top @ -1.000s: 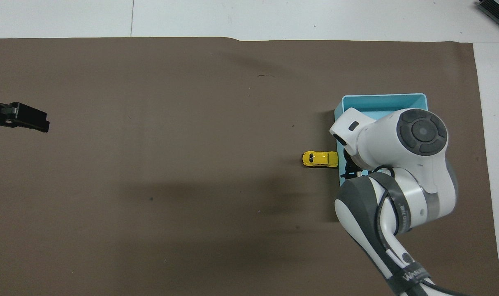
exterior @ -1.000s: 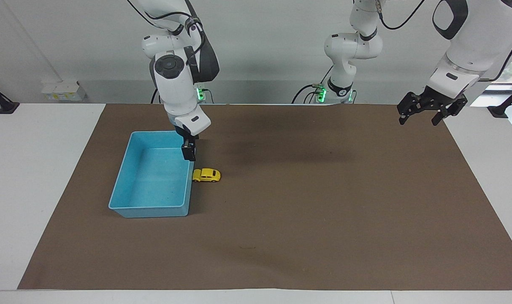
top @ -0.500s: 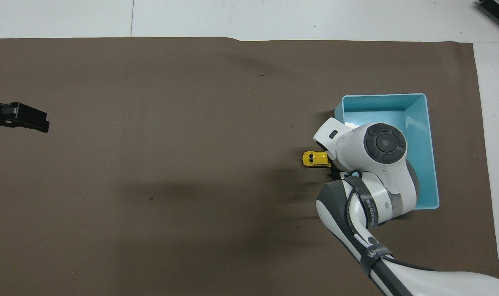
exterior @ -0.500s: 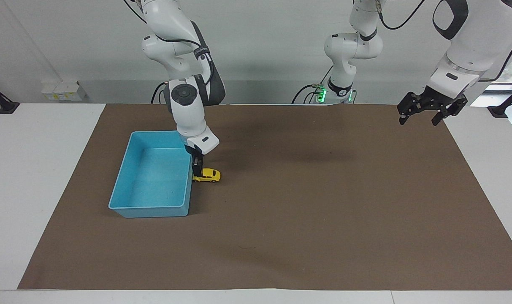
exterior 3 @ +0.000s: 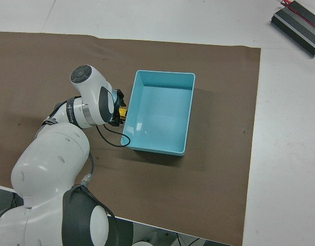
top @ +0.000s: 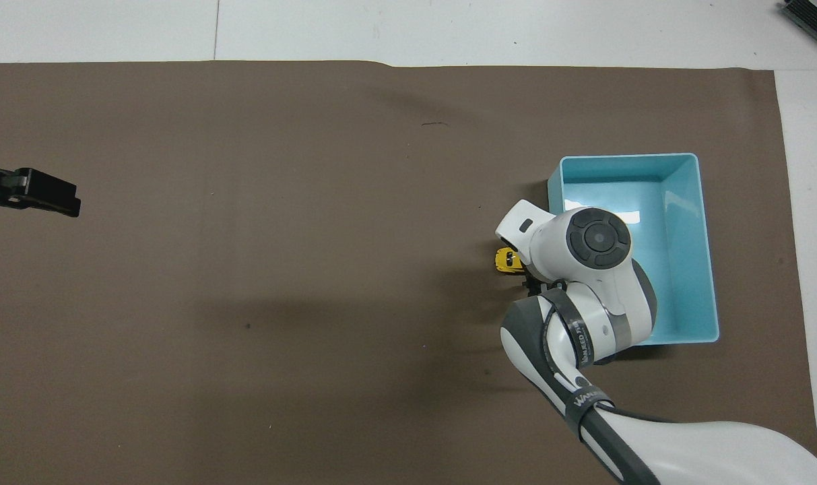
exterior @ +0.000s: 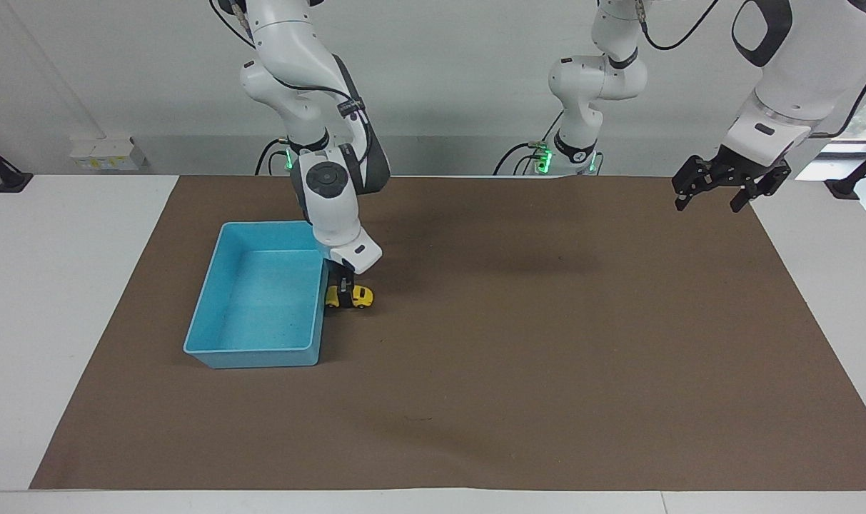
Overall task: Wind up and store yellow beetle car
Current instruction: 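Grasp the yellow car with the right gripper, then lift the car over the bin wall and lower it inside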
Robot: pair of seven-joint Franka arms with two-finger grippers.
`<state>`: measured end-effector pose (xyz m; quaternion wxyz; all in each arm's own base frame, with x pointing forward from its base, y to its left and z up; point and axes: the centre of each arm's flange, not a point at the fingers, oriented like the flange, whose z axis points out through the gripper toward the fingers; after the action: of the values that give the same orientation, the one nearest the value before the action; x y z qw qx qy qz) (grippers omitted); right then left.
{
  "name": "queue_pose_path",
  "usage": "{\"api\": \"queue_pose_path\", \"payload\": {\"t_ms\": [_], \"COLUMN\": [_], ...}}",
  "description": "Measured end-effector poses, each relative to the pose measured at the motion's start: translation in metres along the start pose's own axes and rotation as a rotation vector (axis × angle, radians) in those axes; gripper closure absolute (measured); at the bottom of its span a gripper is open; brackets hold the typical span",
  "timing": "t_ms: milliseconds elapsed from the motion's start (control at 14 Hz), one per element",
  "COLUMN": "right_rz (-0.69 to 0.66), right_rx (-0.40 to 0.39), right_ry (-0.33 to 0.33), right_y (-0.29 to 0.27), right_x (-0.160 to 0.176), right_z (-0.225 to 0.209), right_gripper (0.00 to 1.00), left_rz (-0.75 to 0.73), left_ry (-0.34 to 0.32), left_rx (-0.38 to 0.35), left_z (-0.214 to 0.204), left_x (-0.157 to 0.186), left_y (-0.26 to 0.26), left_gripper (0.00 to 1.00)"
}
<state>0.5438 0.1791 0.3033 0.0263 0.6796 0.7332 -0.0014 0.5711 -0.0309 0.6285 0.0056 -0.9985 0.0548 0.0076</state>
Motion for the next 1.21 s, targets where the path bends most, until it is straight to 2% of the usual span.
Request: {"api": "queue_pose_path", "payload": {"t_ms": [143, 214, 500, 714, 857, 1071, 1214], "right_rz": [0.005, 0.007, 0.019, 0.049, 0.055, 0.081, 0.093], "right_rx": [-0.002, -0.003, -0.017, -0.025, -0.004, 0.034, 0.041], "right_ry": [0.0, 0.001, 0.005, 0.007, -0.002, -0.022, -0.028], "right_y": [0.001, 0.001, 0.006, 0.016, 0.024, 0.034, 0.036], "right_x": [0.0, 0.0, 0.012, 0.041, 0.046, 0.032, 0.005], "right_z": [-0.001, -0.001, -0.012, -0.042, -0.066, -0.101, -0.121], "right_gripper": [0.53, 0.56, 0.56, 0.56, 0.56, 0.56, 0.56], "left_rz": [0.0, 0.0, 0.0, 0.0, 0.0, 0.0, 0.0], "left_ry": [0.0, 0.0, 0.0, 0.0, 0.0, 0.0, 0.0], "left_rx": [0.0, 0.0, 0.0, 0.0, 0.0, 0.0, 0.0], "left_z": [0.0, 0.0, 0.0, 0.0, 0.0, 0.0, 0.0], "left_x": [0.0, 0.0, 0.0, 0.0, 0.0, 0.0, 0.0], "left_y": [0.0, 0.0, 0.0, 0.0, 0.0, 0.0, 0.0], "left_gripper": [0.0, 0.0, 0.0, 0.0, 0.0, 0.0, 0.0]}}
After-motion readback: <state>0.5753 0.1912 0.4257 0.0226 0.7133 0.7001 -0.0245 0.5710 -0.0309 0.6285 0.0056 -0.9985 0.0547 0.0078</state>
